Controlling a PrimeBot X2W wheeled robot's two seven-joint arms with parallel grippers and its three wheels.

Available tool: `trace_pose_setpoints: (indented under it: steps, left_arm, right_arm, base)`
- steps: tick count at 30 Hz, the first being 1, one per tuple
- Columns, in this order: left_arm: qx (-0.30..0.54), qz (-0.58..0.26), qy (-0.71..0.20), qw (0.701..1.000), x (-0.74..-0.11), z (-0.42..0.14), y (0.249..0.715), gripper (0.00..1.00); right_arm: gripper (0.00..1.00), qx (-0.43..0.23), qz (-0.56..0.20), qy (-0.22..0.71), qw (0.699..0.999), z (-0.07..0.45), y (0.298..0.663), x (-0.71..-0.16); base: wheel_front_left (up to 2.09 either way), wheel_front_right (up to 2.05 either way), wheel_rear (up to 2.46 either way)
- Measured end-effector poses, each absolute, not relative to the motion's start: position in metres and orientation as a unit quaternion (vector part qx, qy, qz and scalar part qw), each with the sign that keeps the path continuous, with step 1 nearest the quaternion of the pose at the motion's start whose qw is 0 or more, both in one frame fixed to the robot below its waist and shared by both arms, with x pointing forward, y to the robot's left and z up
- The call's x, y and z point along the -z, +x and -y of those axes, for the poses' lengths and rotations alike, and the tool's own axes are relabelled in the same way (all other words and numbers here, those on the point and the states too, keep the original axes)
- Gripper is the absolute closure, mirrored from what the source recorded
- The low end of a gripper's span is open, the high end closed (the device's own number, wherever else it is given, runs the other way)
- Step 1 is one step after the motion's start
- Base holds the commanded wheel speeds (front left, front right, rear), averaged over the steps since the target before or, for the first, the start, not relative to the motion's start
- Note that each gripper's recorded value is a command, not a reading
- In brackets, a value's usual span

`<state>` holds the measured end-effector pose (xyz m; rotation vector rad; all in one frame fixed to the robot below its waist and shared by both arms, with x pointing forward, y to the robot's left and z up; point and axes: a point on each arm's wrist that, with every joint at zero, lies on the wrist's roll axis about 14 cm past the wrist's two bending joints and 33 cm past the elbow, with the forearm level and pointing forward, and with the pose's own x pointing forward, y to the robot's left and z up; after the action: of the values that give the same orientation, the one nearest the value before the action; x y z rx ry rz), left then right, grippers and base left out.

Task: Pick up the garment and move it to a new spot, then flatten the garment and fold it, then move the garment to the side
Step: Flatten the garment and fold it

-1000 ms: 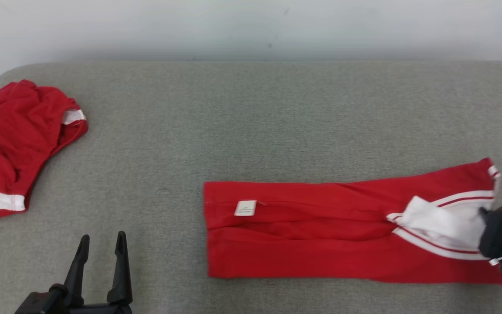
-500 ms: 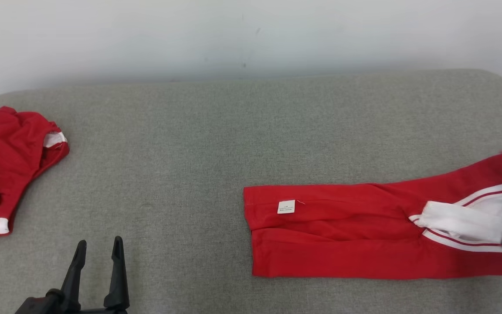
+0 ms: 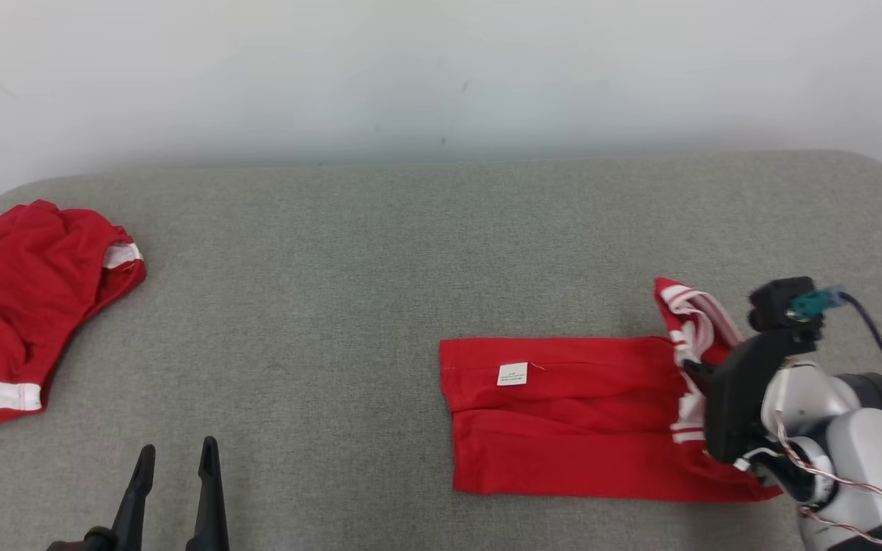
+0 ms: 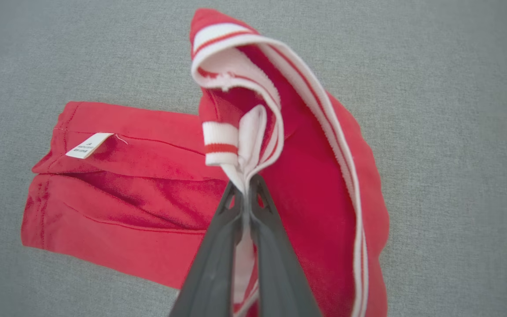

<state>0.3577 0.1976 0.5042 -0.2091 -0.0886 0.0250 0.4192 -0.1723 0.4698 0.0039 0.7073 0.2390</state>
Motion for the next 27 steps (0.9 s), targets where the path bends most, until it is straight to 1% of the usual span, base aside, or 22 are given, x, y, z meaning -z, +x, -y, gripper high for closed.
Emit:
trace_pose_setpoints:
  steps: [6, 10, 19, 27]
  left_arm:
    - [-0.024, 0.043, -0.106, 0.993, -0.503, -0.203, 0.352, 0.00]
    - [-0.027, 0.042, -0.110, 0.993, -0.503, -0.203, 0.348, 0.00]
    - [-0.037, 0.039, -0.113, 0.992, -0.500, -0.206, 0.344, 0.00]
    - [-0.040, 0.037, -0.116, 0.992, -0.500, -0.205, 0.345, 0.00]
  right_arm:
    - [1.00, -0.192, -0.348, 0.002, 0.918, 0.110, 0.424, -0.470]
    - [1.00, -0.225, -0.359, 0.008, 0.906, 0.079, 0.422, -0.461]
    - [1.00, -0.252, -0.383, 0.016, 0.889, 0.042, 0.423, -0.440]
    - [1.00, -0.268, -0.385, 0.014, 0.883, 0.021, 0.431, -0.431]
  base:
    - [0.00, 0.00, 0.00]
    - [0.00, 0.00, 0.00]
    - [0.00, 0.00, 0.00]
    - [0.00, 0.00, 0.00]
